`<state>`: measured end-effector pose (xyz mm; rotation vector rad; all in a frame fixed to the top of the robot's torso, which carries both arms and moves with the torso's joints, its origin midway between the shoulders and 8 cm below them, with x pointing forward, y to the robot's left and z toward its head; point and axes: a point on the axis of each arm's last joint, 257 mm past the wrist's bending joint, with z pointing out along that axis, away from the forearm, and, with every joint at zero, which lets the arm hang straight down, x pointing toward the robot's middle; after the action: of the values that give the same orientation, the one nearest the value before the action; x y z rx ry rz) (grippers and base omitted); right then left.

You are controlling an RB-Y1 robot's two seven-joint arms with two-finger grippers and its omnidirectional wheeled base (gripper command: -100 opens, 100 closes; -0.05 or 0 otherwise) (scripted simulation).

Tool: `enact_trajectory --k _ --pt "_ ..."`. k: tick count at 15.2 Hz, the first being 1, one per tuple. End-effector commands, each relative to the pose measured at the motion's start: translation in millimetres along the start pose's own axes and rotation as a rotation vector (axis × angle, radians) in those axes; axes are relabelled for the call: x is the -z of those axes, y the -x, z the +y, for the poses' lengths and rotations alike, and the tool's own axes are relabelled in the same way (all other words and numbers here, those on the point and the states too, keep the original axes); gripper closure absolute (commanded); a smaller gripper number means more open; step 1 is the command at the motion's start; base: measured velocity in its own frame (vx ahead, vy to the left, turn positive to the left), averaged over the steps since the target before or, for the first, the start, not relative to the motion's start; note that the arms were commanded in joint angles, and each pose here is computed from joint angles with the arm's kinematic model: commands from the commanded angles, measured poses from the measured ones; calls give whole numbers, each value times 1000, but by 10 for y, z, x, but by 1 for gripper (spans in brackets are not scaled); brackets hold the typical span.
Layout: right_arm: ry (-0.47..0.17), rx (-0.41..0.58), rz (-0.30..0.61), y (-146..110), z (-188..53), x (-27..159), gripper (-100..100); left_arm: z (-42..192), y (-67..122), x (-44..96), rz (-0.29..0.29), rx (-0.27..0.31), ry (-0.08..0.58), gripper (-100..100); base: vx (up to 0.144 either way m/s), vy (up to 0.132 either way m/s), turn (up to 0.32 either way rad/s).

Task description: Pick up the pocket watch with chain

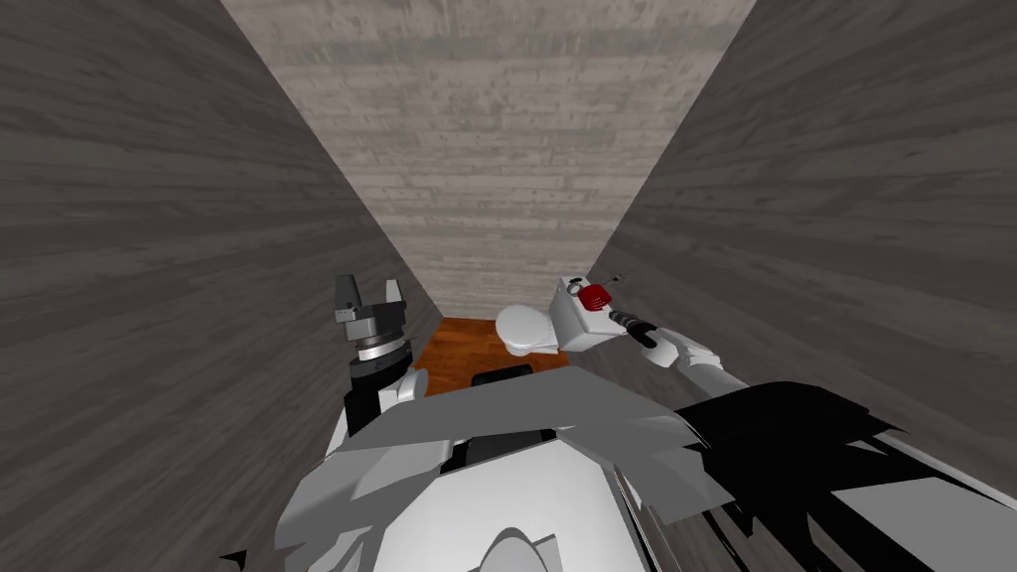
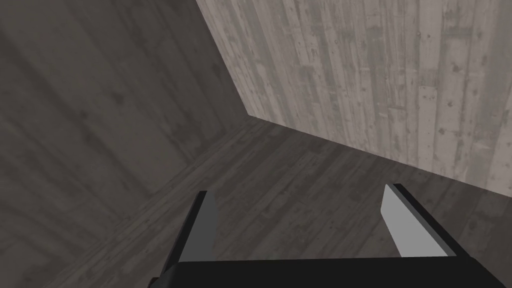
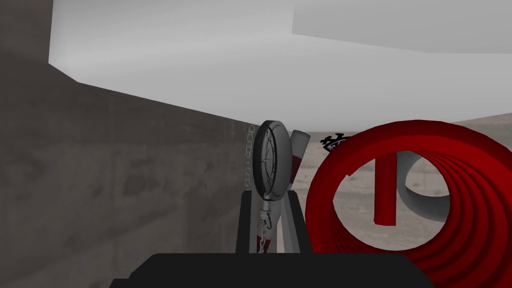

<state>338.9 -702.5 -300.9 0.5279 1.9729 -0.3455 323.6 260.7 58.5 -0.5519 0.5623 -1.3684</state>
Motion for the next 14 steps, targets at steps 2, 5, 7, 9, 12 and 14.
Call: enact_trajectory --k 2,5,7,9,12,14 --pt "28 13 -1 -23 84 61 100 0 0 0 0 0 0 0 37 -5 -145" --pt "73 35 -2 -52 216 161 100 0 1 2 0 0 0 0 200 0 -423" --pt "96 46 -2 -64 282 213 100 0 1 1 0 0 0 0 164 14 -179" --pt "138 69 -3 -94 397 325 100 0 1 1 0 0 0 0 145 4 -207" --pt "181 91 -5 -116 517 443 100 0 1 1 0 0 0 0 155 36 -274" --pt "208 103 -9 -113 607 508 100 0 1 1 0 0 0 0 141 28 -237"
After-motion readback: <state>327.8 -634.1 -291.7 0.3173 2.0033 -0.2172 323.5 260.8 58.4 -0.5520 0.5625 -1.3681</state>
